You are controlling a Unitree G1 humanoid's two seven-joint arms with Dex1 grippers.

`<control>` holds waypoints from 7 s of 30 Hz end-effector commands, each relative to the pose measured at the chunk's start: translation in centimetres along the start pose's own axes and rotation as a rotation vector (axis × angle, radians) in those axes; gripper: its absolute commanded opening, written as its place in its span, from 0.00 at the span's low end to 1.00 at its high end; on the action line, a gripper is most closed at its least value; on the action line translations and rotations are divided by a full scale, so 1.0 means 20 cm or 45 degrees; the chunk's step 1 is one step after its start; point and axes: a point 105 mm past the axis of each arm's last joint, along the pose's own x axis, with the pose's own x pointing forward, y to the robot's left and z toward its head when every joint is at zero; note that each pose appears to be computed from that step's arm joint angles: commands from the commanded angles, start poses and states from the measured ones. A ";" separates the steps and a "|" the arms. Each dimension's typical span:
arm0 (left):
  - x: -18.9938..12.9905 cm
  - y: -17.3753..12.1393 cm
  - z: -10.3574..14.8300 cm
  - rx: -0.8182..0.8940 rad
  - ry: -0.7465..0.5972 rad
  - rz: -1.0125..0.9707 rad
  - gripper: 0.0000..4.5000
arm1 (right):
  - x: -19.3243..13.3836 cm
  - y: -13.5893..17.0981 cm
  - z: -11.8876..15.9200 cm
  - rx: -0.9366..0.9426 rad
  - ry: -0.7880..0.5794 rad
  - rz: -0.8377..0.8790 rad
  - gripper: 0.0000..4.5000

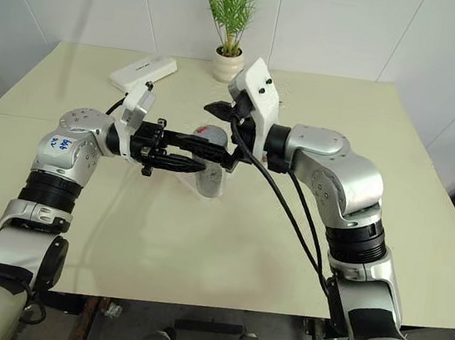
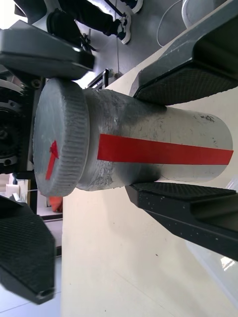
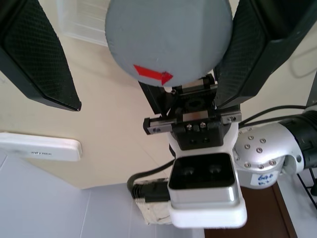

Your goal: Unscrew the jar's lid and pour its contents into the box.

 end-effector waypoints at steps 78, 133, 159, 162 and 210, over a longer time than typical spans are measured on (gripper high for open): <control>-0.01 0.00 0.06 0.080 -0.004 0.014 0.42 | -0.12 0.03 0.09 -0.108 -0.036 0.008 0.65; 0.03 -0.04 -0.03 0.055 0.082 -0.103 0.42 | -0.20 -0.11 0.29 -0.309 -0.088 0.009 0.65; -0.35 0.19 0.20 0.175 -0.056 0.583 0.42 | -0.74 -0.27 -0.74 0.218 0.449 -0.942 0.65; -0.36 0.20 0.19 0.179 -0.056 0.612 0.42 | -0.74 -0.25 -0.79 0.259 0.447 -0.963 0.65; 0.07 0.23 0.14 2.233 0.759 0.146 0.42 | -0.80 0.12 -0.30 -0.001 0.036 -0.401 1.00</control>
